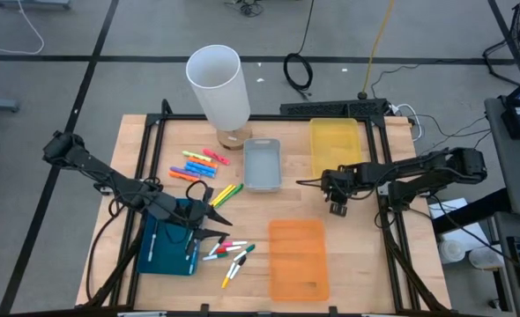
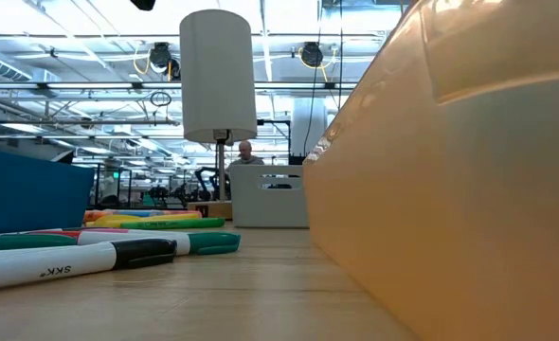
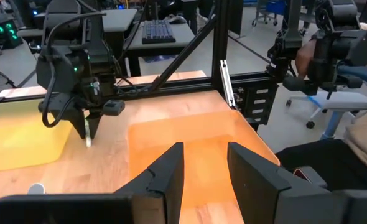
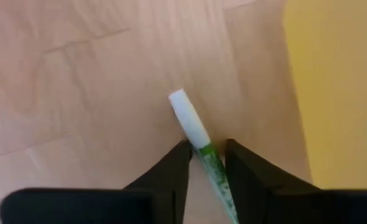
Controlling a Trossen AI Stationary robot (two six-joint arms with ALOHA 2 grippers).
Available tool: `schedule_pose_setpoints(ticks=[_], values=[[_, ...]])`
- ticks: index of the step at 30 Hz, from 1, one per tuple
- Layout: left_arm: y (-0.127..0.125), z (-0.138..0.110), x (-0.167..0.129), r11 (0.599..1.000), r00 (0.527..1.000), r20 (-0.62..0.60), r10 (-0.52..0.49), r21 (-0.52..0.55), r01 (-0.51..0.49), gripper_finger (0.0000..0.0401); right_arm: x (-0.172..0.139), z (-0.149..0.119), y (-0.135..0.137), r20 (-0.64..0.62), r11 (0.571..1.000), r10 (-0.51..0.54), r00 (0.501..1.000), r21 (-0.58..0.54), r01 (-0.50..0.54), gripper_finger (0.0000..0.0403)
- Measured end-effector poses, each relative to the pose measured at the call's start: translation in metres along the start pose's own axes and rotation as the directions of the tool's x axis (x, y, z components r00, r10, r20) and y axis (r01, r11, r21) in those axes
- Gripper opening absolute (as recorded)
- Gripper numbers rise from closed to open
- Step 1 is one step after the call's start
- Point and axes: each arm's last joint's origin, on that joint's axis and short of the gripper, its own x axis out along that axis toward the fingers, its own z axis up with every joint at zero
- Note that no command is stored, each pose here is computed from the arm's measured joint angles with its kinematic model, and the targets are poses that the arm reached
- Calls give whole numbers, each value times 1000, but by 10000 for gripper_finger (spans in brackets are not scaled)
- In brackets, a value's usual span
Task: Pick & Place Markers
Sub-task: Put the green marker pen into the blue bin
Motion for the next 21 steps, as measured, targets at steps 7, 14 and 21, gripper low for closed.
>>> schedule_pose_setpoints(ticks=[7, 14, 21], values=[[0, 0, 0, 1000, 1000, 0, 0, -1, 0, 129, 0, 0, 1, -6, 1000, 29, 1000, -5, -29, 15], [0, 0, 0, 1000, 1000, 0, 1, -6, -1, 129, -2, 1, 3, 3, 1000, 26, 1000, 9, -26, 13], [0, 0, 0, 1000, 1000, 7, 0, -13, 0, 129, -36, 13, 19, 155, 992, 122, 980, -9, -123, 12]])
